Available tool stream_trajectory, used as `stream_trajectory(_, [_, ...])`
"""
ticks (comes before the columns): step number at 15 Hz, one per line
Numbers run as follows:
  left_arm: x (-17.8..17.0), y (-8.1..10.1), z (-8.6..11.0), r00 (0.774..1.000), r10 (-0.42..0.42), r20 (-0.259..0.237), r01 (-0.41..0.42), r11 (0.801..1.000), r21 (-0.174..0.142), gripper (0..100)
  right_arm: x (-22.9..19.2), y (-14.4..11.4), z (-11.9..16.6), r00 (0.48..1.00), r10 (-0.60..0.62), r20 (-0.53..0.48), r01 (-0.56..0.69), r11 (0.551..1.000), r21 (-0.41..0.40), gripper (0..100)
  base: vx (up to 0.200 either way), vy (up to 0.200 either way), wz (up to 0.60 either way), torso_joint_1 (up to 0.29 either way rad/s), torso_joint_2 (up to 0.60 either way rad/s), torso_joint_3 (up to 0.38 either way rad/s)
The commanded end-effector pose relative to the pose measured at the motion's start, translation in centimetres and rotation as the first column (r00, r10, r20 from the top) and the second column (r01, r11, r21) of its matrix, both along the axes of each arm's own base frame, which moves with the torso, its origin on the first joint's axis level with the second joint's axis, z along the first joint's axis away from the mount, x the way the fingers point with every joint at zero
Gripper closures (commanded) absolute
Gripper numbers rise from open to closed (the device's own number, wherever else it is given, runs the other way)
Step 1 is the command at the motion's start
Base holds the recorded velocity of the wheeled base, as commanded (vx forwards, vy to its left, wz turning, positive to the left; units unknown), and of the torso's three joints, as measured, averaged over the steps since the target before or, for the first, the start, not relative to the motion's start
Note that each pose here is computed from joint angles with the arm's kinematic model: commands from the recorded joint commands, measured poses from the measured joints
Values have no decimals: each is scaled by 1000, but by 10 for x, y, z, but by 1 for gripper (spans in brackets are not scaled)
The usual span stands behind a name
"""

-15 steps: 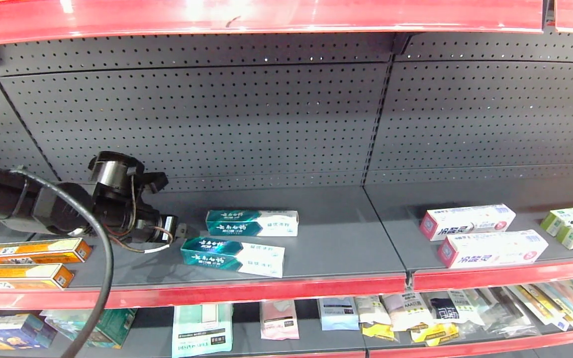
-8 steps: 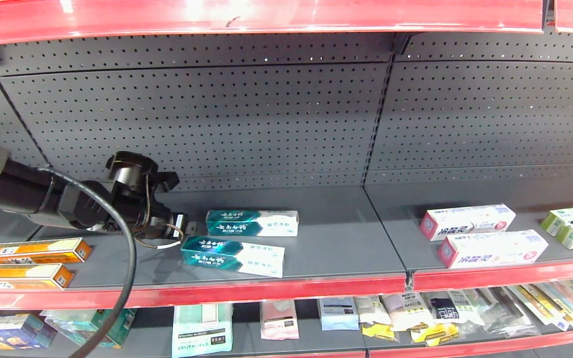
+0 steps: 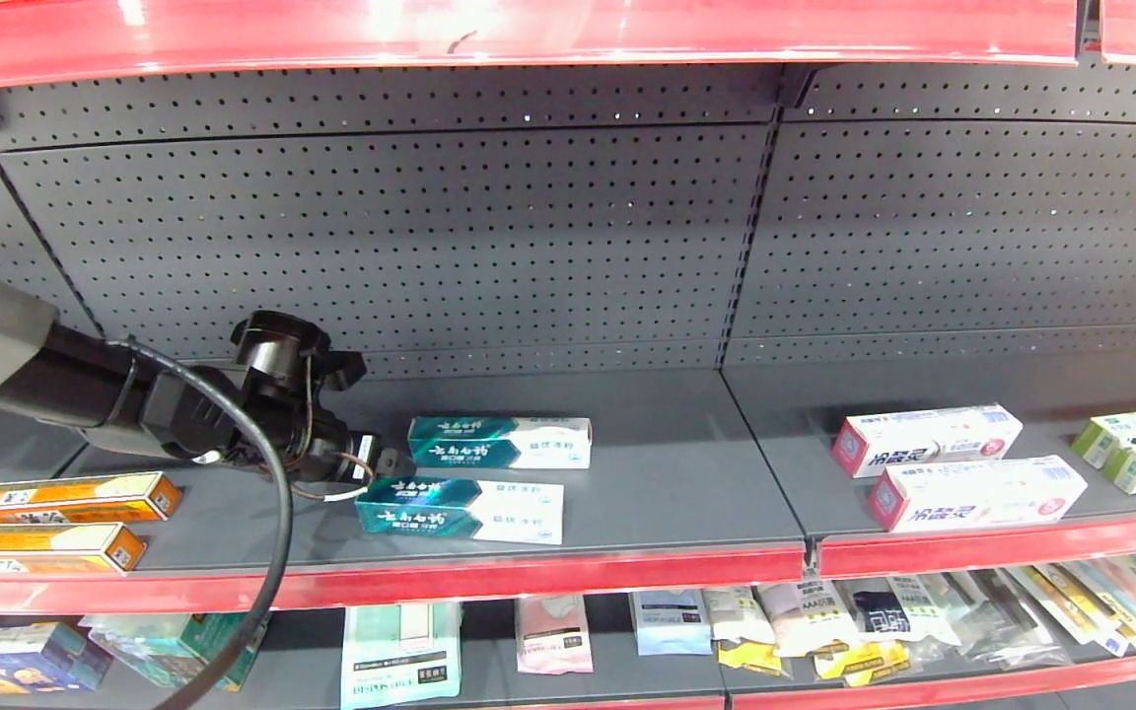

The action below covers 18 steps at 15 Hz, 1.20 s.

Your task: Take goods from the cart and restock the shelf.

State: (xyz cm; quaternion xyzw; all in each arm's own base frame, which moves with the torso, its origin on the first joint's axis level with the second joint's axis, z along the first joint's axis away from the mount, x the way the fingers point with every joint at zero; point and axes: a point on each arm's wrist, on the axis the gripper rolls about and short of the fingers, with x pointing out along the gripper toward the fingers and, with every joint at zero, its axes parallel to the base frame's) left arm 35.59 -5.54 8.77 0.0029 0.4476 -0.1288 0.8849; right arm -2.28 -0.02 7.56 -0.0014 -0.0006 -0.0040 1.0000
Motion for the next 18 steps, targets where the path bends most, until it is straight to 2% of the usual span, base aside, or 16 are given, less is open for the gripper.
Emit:
stream_trajectory(1, [0, -1, 1, 1000, -2, 2, 2, 1000, 0, 0, 0, 0, 0, 1000, 0, -1, 0, 1000, 0, 0, 0, 0, 0, 0, 0, 0])
stream_trajectory(12, [-6, -3, 9, 1000, -22, 22, 22, 1000, 6, 0, 0, 0, 0, 1000, 0, -1, 0, 1000, 0, 0, 0, 0, 0, 0, 0, 0])
stream_trajectory(18, [-5, 5, 8, 1000, 5, 16, -5, 1000, 3, 0, 0, 0, 0, 1000, 0, -1, 0, 1000, 0, 0, 0, 0, 0, 0, 0, 0])
